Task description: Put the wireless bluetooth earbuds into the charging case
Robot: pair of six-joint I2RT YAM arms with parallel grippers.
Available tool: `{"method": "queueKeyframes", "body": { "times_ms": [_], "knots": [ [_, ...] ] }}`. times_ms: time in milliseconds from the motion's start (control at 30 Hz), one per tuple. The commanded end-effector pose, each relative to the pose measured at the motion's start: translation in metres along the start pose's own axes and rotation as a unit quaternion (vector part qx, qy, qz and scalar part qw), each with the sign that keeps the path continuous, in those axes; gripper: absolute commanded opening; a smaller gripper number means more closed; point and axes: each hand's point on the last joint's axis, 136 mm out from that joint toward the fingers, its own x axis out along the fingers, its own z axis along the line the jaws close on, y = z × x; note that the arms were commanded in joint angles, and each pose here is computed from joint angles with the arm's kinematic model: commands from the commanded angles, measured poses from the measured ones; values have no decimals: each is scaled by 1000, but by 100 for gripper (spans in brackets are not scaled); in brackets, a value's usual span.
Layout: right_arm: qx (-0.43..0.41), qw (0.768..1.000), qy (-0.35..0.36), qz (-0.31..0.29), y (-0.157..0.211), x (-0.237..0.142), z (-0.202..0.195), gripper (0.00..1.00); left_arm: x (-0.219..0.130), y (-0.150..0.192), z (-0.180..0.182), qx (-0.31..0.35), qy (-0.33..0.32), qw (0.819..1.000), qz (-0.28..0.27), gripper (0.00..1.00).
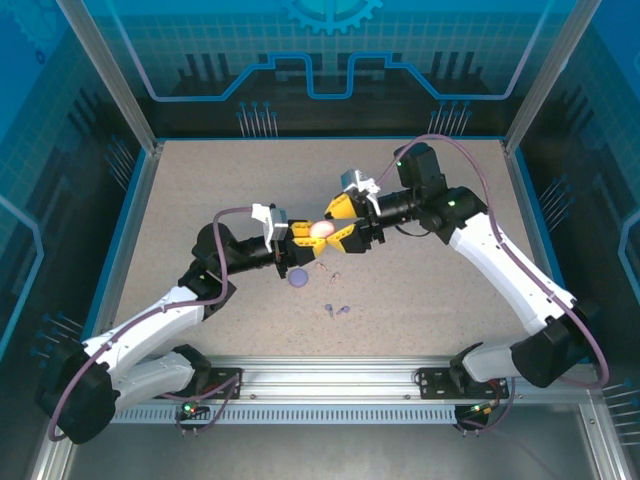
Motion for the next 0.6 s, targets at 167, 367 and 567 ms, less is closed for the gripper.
{"method": "queueKeyframes", "body": {
  "times_ms": [167, 367, 567],
  "knots": [
    [5, 998, 56, -5, -7, -4, -11, 79, 0, -5, -8, 24, 8, 1000, -10, 18],
    [10, 998, 63, -2, -8, 1, -19, 79, 0, -5, -9, 25, 10, 1000, -10, 17],
    [13, 997, 82, -1, -12, -1, -26, 78, 0, -5, -10, 28, 11, 1000, -9, 17]
  ]
}}
